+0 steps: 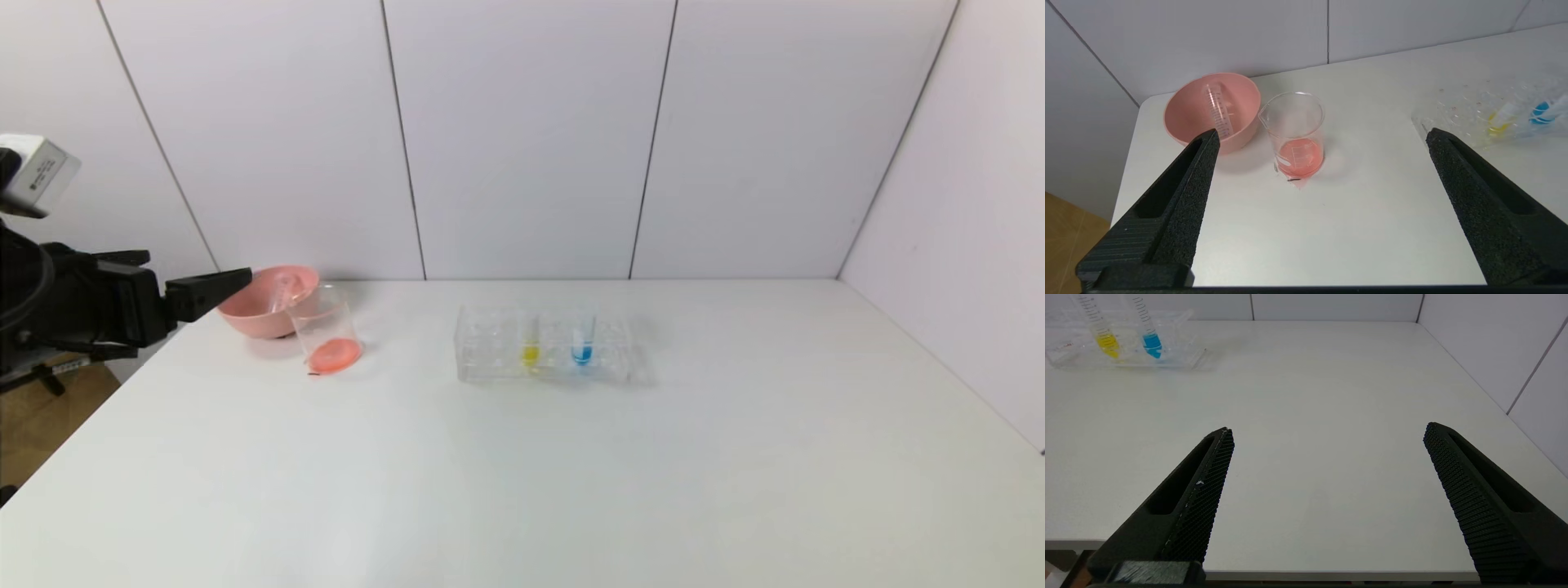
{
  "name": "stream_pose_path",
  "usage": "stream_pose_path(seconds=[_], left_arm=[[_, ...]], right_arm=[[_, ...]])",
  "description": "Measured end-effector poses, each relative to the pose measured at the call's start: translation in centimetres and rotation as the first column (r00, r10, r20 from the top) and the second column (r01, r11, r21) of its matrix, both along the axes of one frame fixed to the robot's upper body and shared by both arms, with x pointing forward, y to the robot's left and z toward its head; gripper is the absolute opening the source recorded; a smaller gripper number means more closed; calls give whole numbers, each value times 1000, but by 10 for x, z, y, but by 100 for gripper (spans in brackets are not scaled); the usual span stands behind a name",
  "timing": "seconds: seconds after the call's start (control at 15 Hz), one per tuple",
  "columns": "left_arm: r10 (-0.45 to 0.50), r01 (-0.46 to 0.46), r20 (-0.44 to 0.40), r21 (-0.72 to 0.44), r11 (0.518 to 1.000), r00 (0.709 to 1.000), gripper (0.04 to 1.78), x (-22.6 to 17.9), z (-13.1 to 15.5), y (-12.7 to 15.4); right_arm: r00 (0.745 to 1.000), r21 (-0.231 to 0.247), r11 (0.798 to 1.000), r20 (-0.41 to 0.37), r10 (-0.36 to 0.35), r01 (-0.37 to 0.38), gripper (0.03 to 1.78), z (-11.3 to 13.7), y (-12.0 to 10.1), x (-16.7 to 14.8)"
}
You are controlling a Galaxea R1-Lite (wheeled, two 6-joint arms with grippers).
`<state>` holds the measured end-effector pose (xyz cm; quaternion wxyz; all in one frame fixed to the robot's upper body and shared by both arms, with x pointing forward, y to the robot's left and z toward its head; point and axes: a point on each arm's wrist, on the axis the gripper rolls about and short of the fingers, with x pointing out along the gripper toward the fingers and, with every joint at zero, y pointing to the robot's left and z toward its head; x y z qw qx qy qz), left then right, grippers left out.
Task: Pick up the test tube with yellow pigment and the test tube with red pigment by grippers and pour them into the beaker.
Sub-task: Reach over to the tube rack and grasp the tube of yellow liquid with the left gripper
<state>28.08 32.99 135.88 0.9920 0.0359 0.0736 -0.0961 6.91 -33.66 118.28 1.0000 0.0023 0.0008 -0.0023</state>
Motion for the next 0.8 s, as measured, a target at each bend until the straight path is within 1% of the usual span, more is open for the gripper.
stream_pose_path(seconds=[0.27, 0.47, 0.8], left_arm=[[-98, 98, 11, 0, 995, 995, 176, -27, -8, -17], [-166, 166, 7, 0, 986, 986, 176, -35, -12, -27], [-248, 248, -6, 2, 969, 969, 176, -41, -18, -39]], right_arm=[[1000, 0, 1000, 0, 0, 0, 170, 0, 0, 0], [1000, 0, 1000, 0, 0, 0, 170, 0, 0, 0], [1000, 0, 1000, 0, 0, 0, 170, 0, 0, 0]])
